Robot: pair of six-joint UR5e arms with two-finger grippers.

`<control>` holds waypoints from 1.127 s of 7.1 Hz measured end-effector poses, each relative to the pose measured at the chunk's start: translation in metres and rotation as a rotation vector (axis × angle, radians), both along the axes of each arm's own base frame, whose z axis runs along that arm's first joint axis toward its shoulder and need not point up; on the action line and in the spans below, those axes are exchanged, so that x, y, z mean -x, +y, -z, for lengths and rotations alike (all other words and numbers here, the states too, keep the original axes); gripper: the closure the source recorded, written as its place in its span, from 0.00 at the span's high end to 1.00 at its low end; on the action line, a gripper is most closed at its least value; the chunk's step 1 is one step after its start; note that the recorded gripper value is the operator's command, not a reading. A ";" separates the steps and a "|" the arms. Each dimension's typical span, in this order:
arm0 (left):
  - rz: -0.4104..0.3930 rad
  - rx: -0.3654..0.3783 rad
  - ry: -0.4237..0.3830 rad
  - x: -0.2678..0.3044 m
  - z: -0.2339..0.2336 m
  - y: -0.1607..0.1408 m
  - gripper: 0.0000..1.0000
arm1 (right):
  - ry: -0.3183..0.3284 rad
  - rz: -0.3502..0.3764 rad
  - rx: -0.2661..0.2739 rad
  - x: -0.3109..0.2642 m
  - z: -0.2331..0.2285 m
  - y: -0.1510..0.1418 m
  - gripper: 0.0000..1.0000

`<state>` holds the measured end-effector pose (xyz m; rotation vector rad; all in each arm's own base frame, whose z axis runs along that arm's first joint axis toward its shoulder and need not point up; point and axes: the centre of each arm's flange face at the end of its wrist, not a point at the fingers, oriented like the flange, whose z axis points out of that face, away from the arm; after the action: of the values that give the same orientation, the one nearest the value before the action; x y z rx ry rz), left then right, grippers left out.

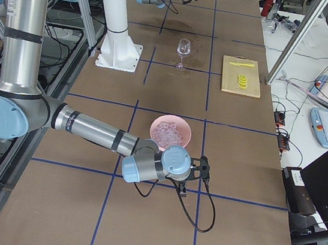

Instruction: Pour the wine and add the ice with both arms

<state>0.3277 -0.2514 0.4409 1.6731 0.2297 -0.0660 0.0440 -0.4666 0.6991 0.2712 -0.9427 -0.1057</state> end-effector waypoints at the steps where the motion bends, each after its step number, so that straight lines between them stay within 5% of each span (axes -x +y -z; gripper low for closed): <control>1: -0.017 0.005 0.050 -0.014 0.011 0.008 0.00 | 0.000 0.000 0.001 0.000 0.000 0.000 1.00; 4: -0.009 0.015 -0.170 -0.025 -0.003 0.024 0.00 | 0.001 0.001 0.005 0.000 -0.003 0.001 1.00; 8: -0.025 0.009 -0.399 0.045 -0.108 0.031 0.00 | 0.002 0.002 0.010 0.000 -0.006 0.001 1.00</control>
<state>0.2825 -0.2208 0.5491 1.6365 -0.0513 0.2833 0.0435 -0.4657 0.7047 0.2614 -0.9413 -0.1031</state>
